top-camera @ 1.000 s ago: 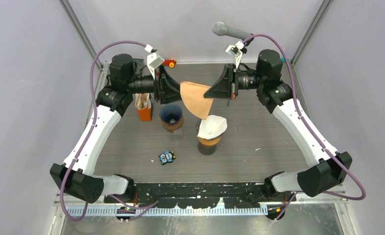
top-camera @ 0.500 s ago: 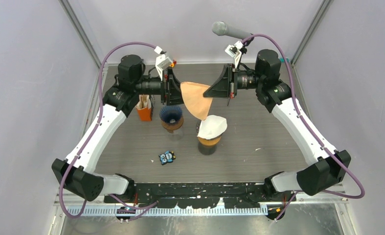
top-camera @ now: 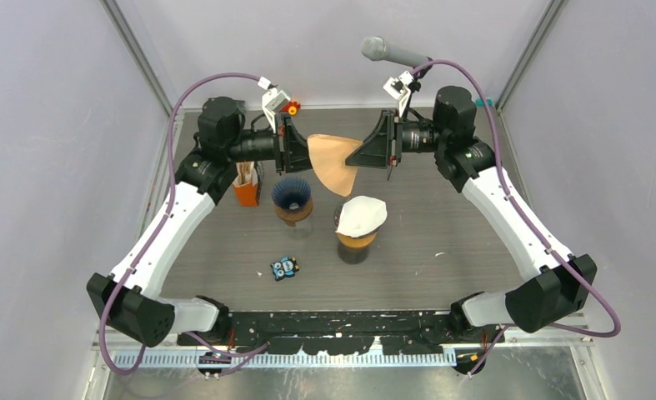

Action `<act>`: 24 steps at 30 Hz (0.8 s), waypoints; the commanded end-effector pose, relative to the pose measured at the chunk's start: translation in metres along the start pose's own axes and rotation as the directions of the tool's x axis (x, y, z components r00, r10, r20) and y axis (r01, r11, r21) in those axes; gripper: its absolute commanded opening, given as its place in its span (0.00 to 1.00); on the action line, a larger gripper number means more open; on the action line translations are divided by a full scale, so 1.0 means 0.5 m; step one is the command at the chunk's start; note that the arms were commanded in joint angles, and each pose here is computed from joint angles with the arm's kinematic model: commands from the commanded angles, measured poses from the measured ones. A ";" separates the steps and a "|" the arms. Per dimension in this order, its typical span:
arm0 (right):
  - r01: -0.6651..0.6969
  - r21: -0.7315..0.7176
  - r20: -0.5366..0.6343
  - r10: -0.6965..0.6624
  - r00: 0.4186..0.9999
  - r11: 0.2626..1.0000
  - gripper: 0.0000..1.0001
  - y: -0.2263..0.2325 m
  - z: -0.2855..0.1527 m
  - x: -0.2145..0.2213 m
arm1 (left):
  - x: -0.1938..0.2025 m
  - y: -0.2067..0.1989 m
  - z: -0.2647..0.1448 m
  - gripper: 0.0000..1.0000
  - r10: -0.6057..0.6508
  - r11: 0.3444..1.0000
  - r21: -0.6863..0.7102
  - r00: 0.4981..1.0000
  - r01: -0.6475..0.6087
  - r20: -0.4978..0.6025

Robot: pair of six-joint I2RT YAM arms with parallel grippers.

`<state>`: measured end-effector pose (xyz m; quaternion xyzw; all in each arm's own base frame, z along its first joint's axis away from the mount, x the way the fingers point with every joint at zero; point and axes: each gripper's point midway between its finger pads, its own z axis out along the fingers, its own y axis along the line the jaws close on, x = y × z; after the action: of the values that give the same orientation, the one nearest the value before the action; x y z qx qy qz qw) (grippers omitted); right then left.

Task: Place the coffee filter in the dripper
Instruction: Place the coffee filter in the coffee dripper.

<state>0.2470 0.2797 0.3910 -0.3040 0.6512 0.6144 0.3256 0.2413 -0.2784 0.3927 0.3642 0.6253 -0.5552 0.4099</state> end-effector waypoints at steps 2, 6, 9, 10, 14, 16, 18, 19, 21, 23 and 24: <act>0.142 0.199 -0.036 -0.137 0.990 0.970 0.54 -0.037 -0.022 -0.016 | -0.043 0.024 -0.019 0.00 -0.028 0.982 -0.182 0.996 0.042 0.082; 0.294 0.415 -0.105 -0.275 0.956 0.861 0.63 -0.060 -0.060 -0.042 | -0.027 0.086 -0.038 0.00 -0.169 0.904 -0.378 0.979 0.199 0.114; 0.387 0.517 -0.178 -0.347 0.921 0.764 0.66 -0.076 -0.076 -0.052 | -0.009 0.122 -0.048 0.00 -0.257 0.833 -0.469 0.956 0.292 0.139; 0.420 0.543 -0.212 -0.365 0.906 0.727 0.66 -0.085 -0.078 -0.052 | -0.004 0.130 -0.048 0.00 -0.281 0.817 -0.482 0.949 0.315 0.145; 0.554 0.579 -0.363 -0.418 0.832 0.599 0.67 -0.113 -0.055 -0.033 | 0.001 0.149 -0.031 0.00 -0.376 0.775 -0.475 0.908 0.416 0.183; 0.577 0.576 -0.394 -0.423 0.816 0.579 0.67 -0.120 -0.041 -0.028 | -0.004 0.160 -0.025 0.00 -0.388 0.765 -0.467 0.896 0.444 0.217; 0.590 0.562 -0.408 -0.426 0.808 0.580 0.67 -0.119 -0.025 -0.024 | -0.007 0.166 -0.022 0.00 -0.396 0.756 -0.461 0.885 0.465 0.244; 0.599 0.553 -0.419 -0.428 0.801 0.579 0.67 -0.119 -0.016 -0.020 | -0.006 0.169 -0.021 0.00 -0.406 0.749 -0.459 0.879 0.477 0.251; 0.618 0.535 -0.441 -0.433 0.786 0.576 0.68 -0.117 0.001 -0.012 | -0.004 0.174 -0.016 0.00 -0.426 0.739 -0.448 0.864 0.503 0.267; 0.630 0.520 -0.457 -0.436 0.775 0.576 0.67 -0.115 0.015 -0.006 | 0.000 0.179 -0.012 0.00 -0.442 0.731 -0.438 0.852 0.524 0.281; 0.634 0.516 -0.461 -0.438 0.772 0.576 0.67 -0.114 0.020 -0.005 | 0.002 0.180 -0.011 0.00 -0.450 0.725 -0.435 0.846 0.533 0.287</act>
<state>0.2897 0.2853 0.3389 -0.4302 0.7514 0.2057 0.4560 0.3164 -0.2584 0.3440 0.0452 0.8031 -0.4680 0.3659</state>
